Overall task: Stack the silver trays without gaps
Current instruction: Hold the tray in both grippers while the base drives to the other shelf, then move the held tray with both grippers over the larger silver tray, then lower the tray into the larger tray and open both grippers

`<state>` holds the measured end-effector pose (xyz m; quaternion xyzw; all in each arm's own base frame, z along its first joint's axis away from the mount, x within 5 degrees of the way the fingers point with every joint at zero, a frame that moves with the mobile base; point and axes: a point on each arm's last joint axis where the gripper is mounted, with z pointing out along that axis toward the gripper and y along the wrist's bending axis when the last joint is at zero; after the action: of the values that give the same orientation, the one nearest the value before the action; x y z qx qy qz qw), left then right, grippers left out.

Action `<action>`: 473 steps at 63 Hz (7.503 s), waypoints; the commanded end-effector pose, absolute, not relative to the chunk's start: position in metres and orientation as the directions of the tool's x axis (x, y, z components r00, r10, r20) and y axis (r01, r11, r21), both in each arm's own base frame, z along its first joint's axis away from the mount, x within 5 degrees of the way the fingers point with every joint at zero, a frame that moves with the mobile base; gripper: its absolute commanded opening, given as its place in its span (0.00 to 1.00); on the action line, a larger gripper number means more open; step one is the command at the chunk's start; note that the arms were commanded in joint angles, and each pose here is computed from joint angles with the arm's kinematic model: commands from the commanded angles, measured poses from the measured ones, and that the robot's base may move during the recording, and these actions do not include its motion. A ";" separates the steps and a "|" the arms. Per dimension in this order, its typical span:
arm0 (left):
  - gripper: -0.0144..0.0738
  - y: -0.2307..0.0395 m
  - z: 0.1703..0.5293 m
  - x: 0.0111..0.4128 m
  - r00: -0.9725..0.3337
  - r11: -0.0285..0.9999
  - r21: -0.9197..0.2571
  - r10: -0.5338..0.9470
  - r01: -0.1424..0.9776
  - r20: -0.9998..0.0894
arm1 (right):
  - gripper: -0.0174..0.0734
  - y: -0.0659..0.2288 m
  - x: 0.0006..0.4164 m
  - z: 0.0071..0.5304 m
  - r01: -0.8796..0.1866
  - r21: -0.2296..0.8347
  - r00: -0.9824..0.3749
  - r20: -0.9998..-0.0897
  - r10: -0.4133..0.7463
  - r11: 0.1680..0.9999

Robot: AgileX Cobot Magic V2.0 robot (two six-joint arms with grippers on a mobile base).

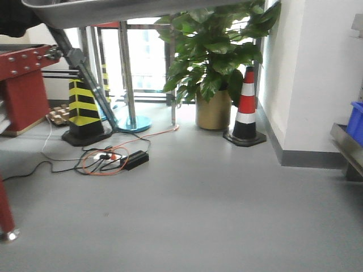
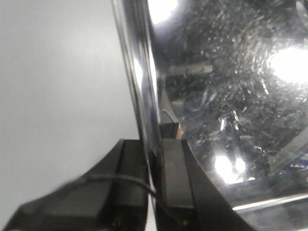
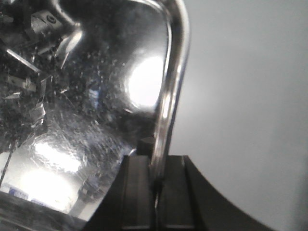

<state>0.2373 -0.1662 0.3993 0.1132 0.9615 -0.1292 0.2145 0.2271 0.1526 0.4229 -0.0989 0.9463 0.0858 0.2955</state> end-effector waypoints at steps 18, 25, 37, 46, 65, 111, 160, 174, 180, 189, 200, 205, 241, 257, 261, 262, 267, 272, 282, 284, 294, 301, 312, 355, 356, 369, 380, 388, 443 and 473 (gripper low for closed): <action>0.11 -0.169 0.416 0.220 -0.884 0.903 -0.281 0.182 0.323 -0.432 | 0.25 0.157 0.222 0.446 -0.307 0.197 -0.723 -0.684 -0.094 0.931; 0.11 -0.170 0.415 0.220 -0.884 0.904 -0.281 0.182 0.323 -0.431 | 0.25 0.157 0.222 0.446 -0.307 0.197 -0.723 -0.684 -0.094 0.931; 0.11 -0.173 0.410 0.225 -0.890 0.906 -0.279 0.183 0.317 -0.417 | 0.25 0.157 0.222 0.446 -0.307 0.197 -0.723 -0.684 -0.094 0.931; 0.11 -0.174 0.408 0.226 -0.892 0.907 -0.277 0.185 0.316 -0.412 | 0.25 0.157 0.222 0.446 -0.307 0.197 -0.723 -0.684 -0.094 0.931; 0.11 -0.175 0.406 0.228 -0.895 0.909 -0.275 0.187 0.314 -0.405 | 0.25 0.157 0.222 0.446 -0.307 0.197 -0.723 -0.684 -0.094 0.931; 0.11 -0.175 0.406 0.229 -0.894 0.909 -0.273 0.186 0.314 -0.407 | 0.25 0.158 0.222 0.446 -0.307 0.196 -0.724 -0.684 -0.094 0.931; 0.11 -0.175 0.406 0.229 -0.894 0.909 -0.273 0.186 0.314 -0.407 | 0.25 0.158 0.222 0.446 -0.307 0.196 -0.724 -0.684 -0.094 0.931; 0.11 -0.175 0.406 0.229 -0.894 0.909 -0.273 0.186 0.314 -0.407 | 0.25 0.158 0.222 0.446 -0.307 0.196 -0.724 -0.684 -0.094 0.931; 0.11 -0.175 0.406 0.229 -0.894 0.909 -0.273 0.186 0.314 -0.407 | 0.25 0.158 0.222 0.446 -0.307 0.196 -0.724 -0.684 -0.094 0.931; 0.11 -0.175 0.406 0.229 -0.894 0.909 -0.273 0.186 0.314 -0.407 | 0.25 0.158 0.222 0.446 -0.307 0.196 -0.724 -0.684 -0.094 0.931; 0.11 -0.175 0.406 0.229 -0.894 0.909 -0.273 0.186 0.314 -0.407 | 0.25 0.158 0.222 0.446 -0.307 0.196 -0.724 -0.684 -0.094 0.931; 0.11 -0.175 0.406 0.229 -0.894 0.909 -0.273 0.186 0.314 -0.407 | 0.25 0.158 0.222 0.446 -0.307 0.196 -0.724 -0.684 -0.094 0.931; 0.11 -0.175 0.406 0.229 -0.894 0.909 -0.273 0.186 0.314 -0.407 | 0.25 0.158 0.222 0.446 -0.307 0.196 -0.724 -0.684 -0.094 0.931; 0.11 -0.175 0.406 0.229 -0.894 0.909 -0.273 0.186 0.314 -0.407 | 0.25 0.158 0.222 0.446 -0.307 0.196 -0.724 -0.684 -0.094 0.931; 0.11 -0.175 0.406 0.229 -0.894 0.909 -0.273 0.186 0.314 -0.407 | 0.25 0.158 0.222 0.446 -0.307 0.196 -0.724 -0.684 -0.094 0.931; 0.11 -0.175 0.406 0.229 -0.894 0.909 -0.273 0.186 0.314 -0.407 | 0.25 0.158 0.222 0.446 -0.307 0.196 -0.724 -0.684 -0.094 0.931; 0.11 -0.175 0.406 0.229 -0.894 0.909 -0.273 0.186 0.314 -0.407 | 0.25 0.158 0.222 0.446 -0.307 0.196 -0.724 -0.684 -0.094 0.931; 0.11 -0.175 0.406 0.229 -0.894 0.909 -0.273 0.186 0.314 -0.407 | 0.25 0.158 0.222 0.446 -0.307 0.196 -0.724 -0.684 -0.094 0.931; 0.11 -0.175 0.406 0.229 -0.894 0.909 -0.273 0.186 0.314 -0.407 | 0.25 0.158 0.222 0.446 -0.307 0.196 -0.724 -0.684 -0.094 0.931; 0.11 -0.175 0.406 0.229 -0.894 0.909 -0.273 0.186 0.314 -0.407 | 0.25 0.158 0.222 0.446 -0.307 0.196 -0.724 -0.684 -0.094 0.931; 0.11 -0.175 0.406 0.229 -0.894 0.909 -0.273 0.186 0.314 -0.407 | 0.25 0.158 0.222 0.446 -0.307 0.196 -0.724 -0.684 -0.094 0.931; 0.11 -0.175 0.406 0.229 -0.894 0.909 -0.273 0.186 0.314 -0.407 | 0.25 0.158 0.222 0.446 -0.307 0.196 -0.724 -0.684 -0.094 0.931; 0.11 -0.175 0.406 0.229 -0.894 0.908 -0.277 0.185 0.314 -0.408 | 0.25 0.158 0.222 0.446 -0.307 0.196 -0.724 -0.684 -0.094 0.931; 0.11 -0.165 0.468 0.251 -0.633 0.928 -0.142 0.117 0.343 -0.765 | 0.25 0.158 0.241 0.456 -0.260 0.259 -0.700 -0.714 0.003 0.930; 0.11 -0.165 0.468 0.253 -0.623 0.932 -0.128 0.122 0.340 -0.773 | 0.25 0.158 0.242 0.456 -0.255 0.262 -0.699 -0.715 0.010 0.931; 0.11 -0.168 0.458 0.278 -0.582 0.945 -0.088 0.118 0.314 -0.805 | 0.25 0.157 0.274 0.443 -0.191 0.302 -0.725 -0.685 0.074 0.934; 0.11 -0.168 0.431 0.308 -0.661 0.957 -0.124 0.084 0.262 -0.746 | 0.25 0.162 0.304 0.417 -0.148 0.304 -0.756 -0.648 0.090 0.941; 0.11 -0.167 0.413 0.325 -0.705 0.962 -0.146 0.063 0.232 -0.707 | 0.25 0.168 0.321 0.399 -0.139 0.292 -0.770 -0.632 0.082 0.946; 0.81 -0.164 0.405 0.339 -0.734 0.971 -0.083 0.114 0.226 -0.669 | 0.89 0.172 0.334 0.384 -0.131 0.257 -0.777 -0.626 0.062 0.957; 0.24 -0.132 0.510 0.203 -0.450 0.921 -0.053 0.137 0.385 -0.883 | 0.26 0.116 0.224 0.474 -0.269 0.220 -0.595 -0.804 0.018 0.938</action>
<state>0.2387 -0.1492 0.4791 0.1454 0.8848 -0.1050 0.4300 0.2524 0.1337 0.4468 -0.0574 0.9096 0.1537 0.3817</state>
